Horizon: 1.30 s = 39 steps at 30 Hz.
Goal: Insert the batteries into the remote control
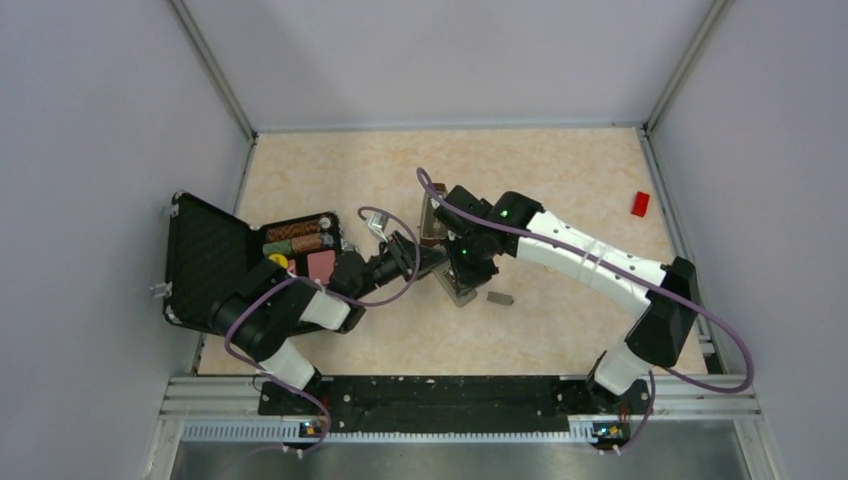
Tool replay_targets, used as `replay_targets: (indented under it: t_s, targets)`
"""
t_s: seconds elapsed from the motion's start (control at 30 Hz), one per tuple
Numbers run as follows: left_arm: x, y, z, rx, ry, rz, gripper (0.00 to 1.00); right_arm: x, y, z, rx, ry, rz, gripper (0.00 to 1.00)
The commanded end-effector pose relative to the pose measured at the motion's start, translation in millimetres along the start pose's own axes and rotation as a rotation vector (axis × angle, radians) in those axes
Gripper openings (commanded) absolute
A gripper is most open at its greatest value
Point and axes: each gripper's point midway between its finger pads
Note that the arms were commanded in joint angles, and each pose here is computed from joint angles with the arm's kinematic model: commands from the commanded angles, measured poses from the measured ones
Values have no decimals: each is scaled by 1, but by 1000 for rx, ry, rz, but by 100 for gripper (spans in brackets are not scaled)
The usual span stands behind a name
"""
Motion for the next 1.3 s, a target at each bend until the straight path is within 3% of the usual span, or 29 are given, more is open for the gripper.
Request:
replay_targets:
  t_s: [0.0, 0.77, 0.87, 1.03, 1.27]
  targets:
    - [4, 1, -30, 45, 116, 9, 0, -7, -17, -5, -53, 25, -44, 0]
    - [5, 6, -27, 52, 108, 35, 0, 0, -29, -13, -79, 80, -59, 5]
    - [5, 6, -28, 48, 112, 36, 0, -1, -30, -12, -72, 83, -62, 11]
    - [5, 6, -27, 39, 112, 34, 0, -12, -33, -11, -52, 70, -98, 31]
    - [6, 3, -33, 12, 139, 20, 0, -42, -39, -5, 11, 12, -180, 34]
Point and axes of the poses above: each gripper's point midway between its finger pads, its own x axis out along the fingers, its own z axis along the line the jaws close on, y = z × x, and after that the axes turned 9 degrees about -x, right-handed
